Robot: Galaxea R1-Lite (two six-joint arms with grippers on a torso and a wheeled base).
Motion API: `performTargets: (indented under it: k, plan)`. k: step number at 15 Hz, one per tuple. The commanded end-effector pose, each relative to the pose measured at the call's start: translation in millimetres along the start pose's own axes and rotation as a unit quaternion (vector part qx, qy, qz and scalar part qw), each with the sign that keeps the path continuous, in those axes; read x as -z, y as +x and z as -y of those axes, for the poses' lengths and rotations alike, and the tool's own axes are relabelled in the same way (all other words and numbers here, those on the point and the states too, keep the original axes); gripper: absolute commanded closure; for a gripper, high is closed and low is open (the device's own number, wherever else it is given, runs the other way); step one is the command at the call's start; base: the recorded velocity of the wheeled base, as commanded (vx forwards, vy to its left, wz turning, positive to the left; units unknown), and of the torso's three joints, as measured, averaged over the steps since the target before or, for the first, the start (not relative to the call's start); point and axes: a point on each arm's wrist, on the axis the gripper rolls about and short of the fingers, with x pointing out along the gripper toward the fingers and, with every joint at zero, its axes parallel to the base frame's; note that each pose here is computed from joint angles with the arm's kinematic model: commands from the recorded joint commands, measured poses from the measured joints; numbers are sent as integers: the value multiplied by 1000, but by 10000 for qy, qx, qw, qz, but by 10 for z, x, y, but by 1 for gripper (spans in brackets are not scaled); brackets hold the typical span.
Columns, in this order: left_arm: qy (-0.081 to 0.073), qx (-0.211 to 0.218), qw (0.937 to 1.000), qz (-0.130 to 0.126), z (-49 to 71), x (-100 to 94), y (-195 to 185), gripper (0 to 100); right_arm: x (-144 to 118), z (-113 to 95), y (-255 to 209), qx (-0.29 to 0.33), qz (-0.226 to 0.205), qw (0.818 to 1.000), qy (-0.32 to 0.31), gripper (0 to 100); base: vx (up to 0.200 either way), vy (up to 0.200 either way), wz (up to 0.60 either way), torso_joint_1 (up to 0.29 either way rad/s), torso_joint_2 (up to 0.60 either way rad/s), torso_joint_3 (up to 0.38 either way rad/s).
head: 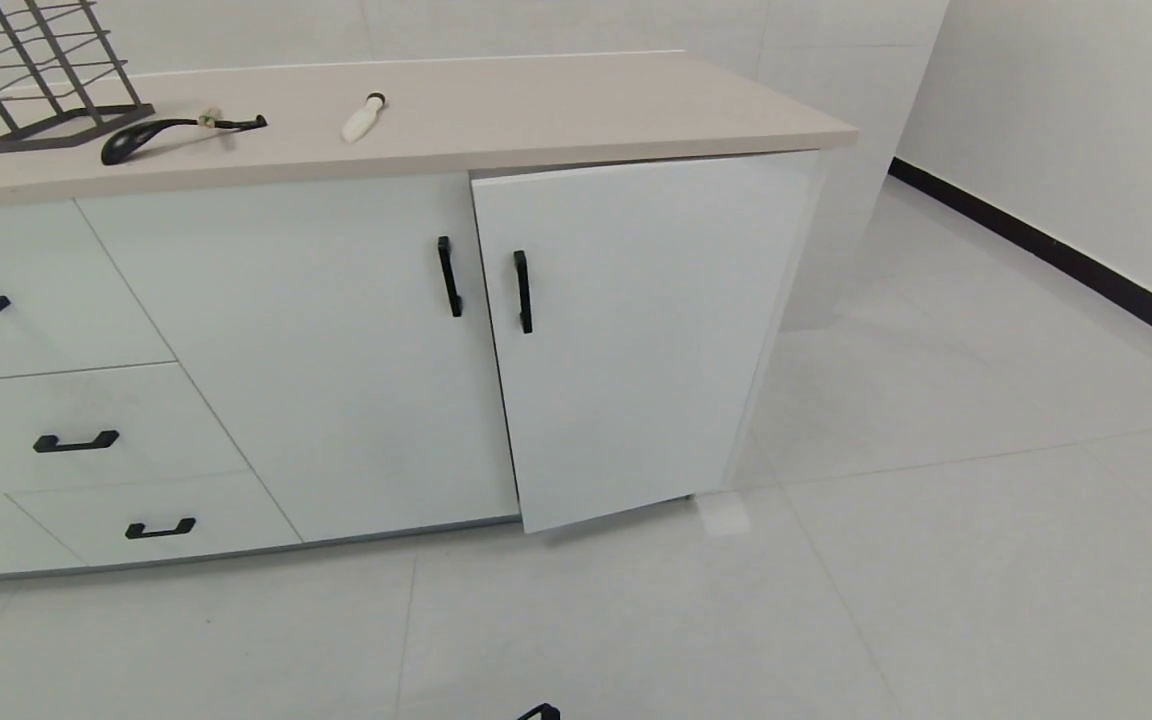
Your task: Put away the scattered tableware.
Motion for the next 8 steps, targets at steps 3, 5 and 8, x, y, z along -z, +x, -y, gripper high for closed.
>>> performTargets:
  k: [3, 5, 8]
  plan:
    - [-5, -4, 10000, -2, 0, 3, -1, 0, 3, 0, 1, -4, -2, 10000, 10, 100, 0, 200, 0, 5, -1, -1]
    - [-5, -4, 10000, 6, 0, 1, -1, 0, 3, 0, 1, -4, -2, 10000, 10, 100, 0, 200, 0, 2, 2, 0]
    - [-5, -4, 10000, -2, 0, 3, -1, 0, 3, -1, 1, -12, -2, 10000, 10, 100, 0, 200, 0, 4, -1, 6]
